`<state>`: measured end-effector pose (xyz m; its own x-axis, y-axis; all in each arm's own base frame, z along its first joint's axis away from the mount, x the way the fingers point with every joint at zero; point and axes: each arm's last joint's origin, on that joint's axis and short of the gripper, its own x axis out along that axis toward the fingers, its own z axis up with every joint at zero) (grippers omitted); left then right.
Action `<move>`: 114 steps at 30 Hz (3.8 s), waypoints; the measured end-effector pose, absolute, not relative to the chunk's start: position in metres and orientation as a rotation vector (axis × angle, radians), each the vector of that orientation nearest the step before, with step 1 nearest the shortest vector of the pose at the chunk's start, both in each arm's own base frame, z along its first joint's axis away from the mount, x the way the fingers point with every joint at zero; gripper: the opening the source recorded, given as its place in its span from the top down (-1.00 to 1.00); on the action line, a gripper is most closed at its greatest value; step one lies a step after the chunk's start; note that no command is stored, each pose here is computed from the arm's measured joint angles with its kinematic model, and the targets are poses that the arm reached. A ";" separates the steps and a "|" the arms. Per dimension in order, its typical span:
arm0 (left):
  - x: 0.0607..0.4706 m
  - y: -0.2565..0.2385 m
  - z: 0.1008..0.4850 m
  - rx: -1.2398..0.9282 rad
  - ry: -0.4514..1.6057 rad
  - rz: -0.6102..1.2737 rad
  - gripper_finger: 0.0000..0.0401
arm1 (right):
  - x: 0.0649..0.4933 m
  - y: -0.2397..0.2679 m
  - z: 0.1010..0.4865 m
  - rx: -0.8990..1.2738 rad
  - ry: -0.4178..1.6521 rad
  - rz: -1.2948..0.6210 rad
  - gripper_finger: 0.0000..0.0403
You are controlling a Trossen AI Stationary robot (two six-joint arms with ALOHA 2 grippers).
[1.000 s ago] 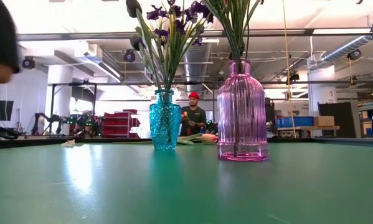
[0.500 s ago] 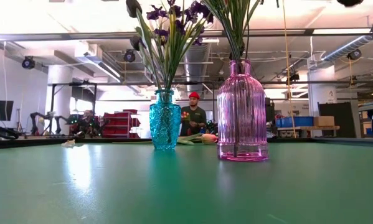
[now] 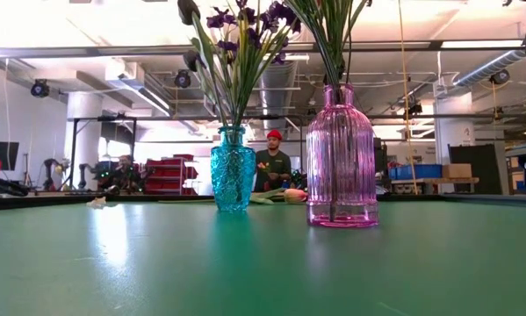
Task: Sort flowers into vase by color
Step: Put the bottom pink tulip into the purple vase
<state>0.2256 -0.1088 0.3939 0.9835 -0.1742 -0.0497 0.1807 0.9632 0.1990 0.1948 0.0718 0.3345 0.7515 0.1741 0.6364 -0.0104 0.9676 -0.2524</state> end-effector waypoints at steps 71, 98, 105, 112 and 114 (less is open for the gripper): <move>0.341 -0.145 0.333 0.168 -0.258 -0.318 0.08 | 0.357 0.216 0.390 -0.180 -0.673 -0.045 0.95; 0.328 -0.146 0.339 0.079 -0.155 -0.289 1.00 | 0.349 0.220 0.391 -0.222 -0.518 -0.266 0.94; 0.328 -0.142 0.335 0.091 -0.081 -0.144 1.00 | 0.339 0.225 0.398 -0.284 -0.432 -0.305 0.75; 0.327 -0.141 0.336 0.088 -0.082 -0.121 1.00 | 0.327 0.229 0.402 -0.335 -0.305 -0.369 0.43; 0.327 -0.141 0.337 0.084 -0.083 -0.119 1.00 | 0.322 0.232 0.404 -0.354 -0.283 -0.360 0.36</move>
